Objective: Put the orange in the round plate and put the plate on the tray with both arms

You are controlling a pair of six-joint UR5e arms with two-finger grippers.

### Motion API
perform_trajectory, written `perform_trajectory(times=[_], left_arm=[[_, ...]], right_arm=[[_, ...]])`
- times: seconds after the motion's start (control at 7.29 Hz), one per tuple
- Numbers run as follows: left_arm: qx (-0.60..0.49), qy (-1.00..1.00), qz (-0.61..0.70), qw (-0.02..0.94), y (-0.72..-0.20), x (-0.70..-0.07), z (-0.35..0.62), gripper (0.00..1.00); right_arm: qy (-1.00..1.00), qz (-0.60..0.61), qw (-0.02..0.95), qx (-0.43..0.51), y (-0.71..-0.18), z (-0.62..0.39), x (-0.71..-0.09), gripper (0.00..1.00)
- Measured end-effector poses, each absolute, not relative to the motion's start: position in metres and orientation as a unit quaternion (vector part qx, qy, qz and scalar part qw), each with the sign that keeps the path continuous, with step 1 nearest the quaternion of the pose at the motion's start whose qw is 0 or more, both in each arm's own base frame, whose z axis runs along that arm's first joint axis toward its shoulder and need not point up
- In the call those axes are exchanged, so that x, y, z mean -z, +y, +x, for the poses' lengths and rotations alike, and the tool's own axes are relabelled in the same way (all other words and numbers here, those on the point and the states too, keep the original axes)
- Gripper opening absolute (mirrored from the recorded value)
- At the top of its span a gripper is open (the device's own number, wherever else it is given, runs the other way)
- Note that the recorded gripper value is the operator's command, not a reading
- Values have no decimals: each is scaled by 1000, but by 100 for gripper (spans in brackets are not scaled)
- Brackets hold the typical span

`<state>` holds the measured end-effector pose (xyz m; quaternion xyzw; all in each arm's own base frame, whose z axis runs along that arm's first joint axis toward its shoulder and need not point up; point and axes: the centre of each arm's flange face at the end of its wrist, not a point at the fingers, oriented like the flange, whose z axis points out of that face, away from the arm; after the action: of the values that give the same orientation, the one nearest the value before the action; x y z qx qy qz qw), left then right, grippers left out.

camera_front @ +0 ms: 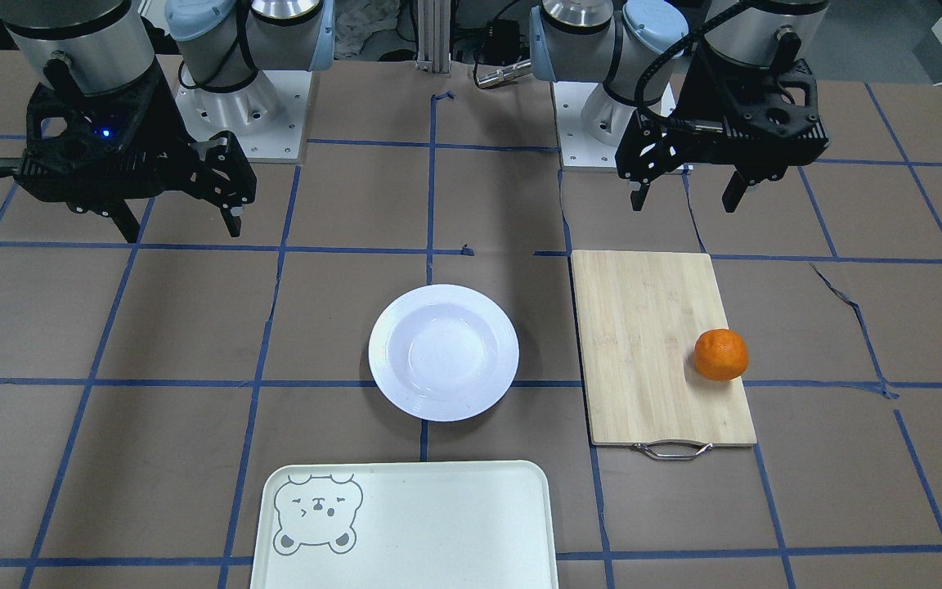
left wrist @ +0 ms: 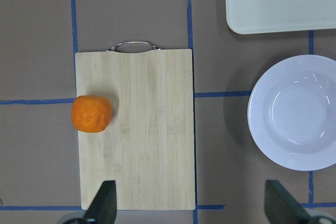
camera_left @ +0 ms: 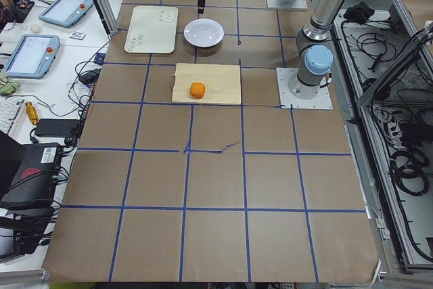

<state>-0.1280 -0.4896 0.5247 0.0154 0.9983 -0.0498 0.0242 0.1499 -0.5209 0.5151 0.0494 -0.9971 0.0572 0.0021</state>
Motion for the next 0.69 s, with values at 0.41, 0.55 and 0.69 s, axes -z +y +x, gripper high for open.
perform_trajectory(times=[0.41, 0.55, 0.69], left_arm=[[49, 998, 15, 25, -489, -524, -128, 100], [48, 998, 16, 25, -487, -523, -128, 100], [46, 998, 17, 25, -484, -521, -129, 100]], right_arm=[[-997, 49, 2, -57, -521, 150, -514, 100], [-997, 49, 1, -57, -521, 150, -514, 100], [-997, 49, 1, -57, -521, 150, -514, 100]])
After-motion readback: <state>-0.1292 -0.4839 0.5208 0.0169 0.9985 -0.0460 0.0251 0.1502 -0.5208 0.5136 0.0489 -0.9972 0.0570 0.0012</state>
